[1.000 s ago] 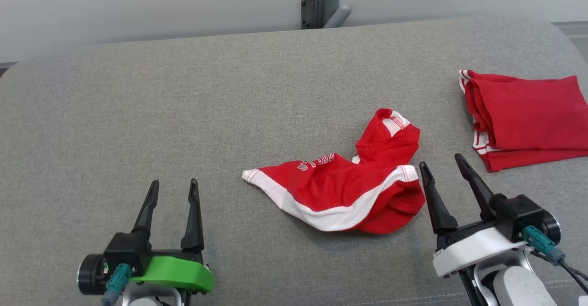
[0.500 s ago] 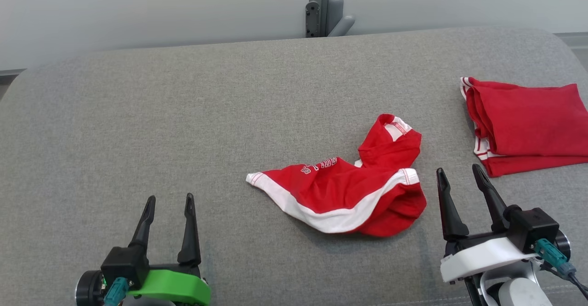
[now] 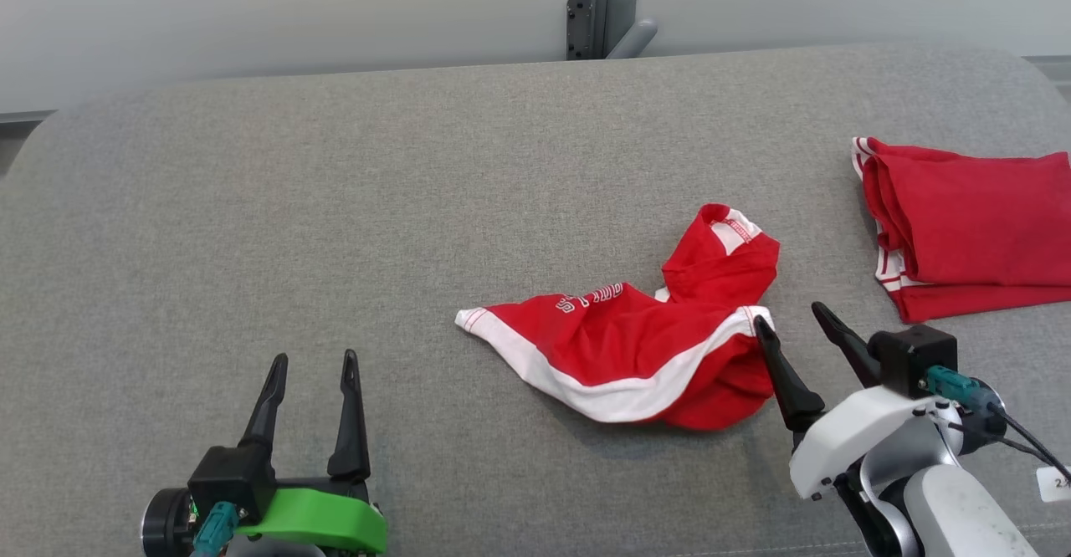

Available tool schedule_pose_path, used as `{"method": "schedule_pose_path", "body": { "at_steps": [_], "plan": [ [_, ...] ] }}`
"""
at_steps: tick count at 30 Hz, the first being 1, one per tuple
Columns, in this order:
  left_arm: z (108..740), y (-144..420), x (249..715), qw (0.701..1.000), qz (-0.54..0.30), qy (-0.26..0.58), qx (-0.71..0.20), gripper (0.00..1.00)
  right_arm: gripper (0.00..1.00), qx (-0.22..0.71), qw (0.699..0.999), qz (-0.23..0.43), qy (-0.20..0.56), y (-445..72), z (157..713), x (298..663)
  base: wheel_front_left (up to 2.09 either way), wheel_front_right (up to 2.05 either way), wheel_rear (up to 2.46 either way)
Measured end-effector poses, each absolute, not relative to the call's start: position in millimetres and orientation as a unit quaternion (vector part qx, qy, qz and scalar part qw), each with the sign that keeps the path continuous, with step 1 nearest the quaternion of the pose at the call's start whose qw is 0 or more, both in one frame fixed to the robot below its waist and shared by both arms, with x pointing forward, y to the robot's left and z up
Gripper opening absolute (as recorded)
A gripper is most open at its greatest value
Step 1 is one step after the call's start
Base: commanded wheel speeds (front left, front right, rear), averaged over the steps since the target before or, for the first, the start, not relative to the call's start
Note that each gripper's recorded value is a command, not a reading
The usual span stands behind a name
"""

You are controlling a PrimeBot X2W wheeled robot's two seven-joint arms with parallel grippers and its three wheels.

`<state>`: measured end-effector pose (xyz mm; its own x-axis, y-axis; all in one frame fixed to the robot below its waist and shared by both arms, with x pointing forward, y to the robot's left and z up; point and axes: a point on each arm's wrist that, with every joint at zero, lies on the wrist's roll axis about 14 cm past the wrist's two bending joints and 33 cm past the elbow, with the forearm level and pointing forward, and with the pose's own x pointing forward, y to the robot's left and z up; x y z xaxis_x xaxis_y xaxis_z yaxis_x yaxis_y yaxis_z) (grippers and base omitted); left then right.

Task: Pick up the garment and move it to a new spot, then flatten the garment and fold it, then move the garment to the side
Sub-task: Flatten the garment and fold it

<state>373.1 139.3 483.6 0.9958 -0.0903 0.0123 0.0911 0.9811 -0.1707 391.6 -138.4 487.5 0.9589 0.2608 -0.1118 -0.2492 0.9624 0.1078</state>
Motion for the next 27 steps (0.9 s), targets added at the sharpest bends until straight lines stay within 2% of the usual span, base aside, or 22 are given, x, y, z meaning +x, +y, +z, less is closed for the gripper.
{"method": "schedule_pose_path", "body": {
  "at_steps": [9, 11, 12, 13, 16, 18, 19, 27],
  "plan": [
    [480, 147, 373, 0.995, -0.032, 0.003, -0.09, 1.0, 1.0, 0.05, 0.969, 0.192, 0.15, -118, 468, 398, 0.0, 0.0, 0.0],
    [479, 149, 373, 0.996, -0.029, 0.004, -0.09, 1.0, 0.78, 0.049, 0.965, 0.2, 0.162, -116, 465, 400, 0.0, 0.0, 0.0],
    [479, 149, 373, 0.996, -0.027, 0.004, -0.09, 1.0, 0.59, 0.049, 0.963, 0.204, 0.167, -115, 464, 400, 0.0, 0.0, 0.0],
    [479, 150, 373, 0.996, -0.026, 0.004, -0.09, 1.0, 0.49, 0.053, 0.961, 0.207, 0.173, -113, 463, 399, 0.0, 0.0, 0.0],
    [479, 152, 372, 0.996, -0.023, 0.005, -0.09, 1.0, 0.3, 0.057, 0.957, 0.217, 0.183, -109, 461, 398, 0.0, 0.0, 0.0],
    [479, 152, 372, 0.996, -0.022, 0.004, -0.09, 1.0, 0.12, 0.057, 0.956, 0.22, 0.184, -109, 462, 398, 0.0, 0.0, 0.0],
    [479, 153, 372, 0.996, -0.022, 0.004, -0.09, 1.0, 0.0, 0.058, 0.956, 0.221, 0.182, -109, 464, 398, 0.0, 0.0, 0.0],
    [470, 136, 370, 0.994, -0.053, 0.02, -0.09, 1.0, 0.0, 0.051, 0.963, 0.212, 0.158, -123, 474, 392, 0.0, 0.0, 0.0]
  ]
}}
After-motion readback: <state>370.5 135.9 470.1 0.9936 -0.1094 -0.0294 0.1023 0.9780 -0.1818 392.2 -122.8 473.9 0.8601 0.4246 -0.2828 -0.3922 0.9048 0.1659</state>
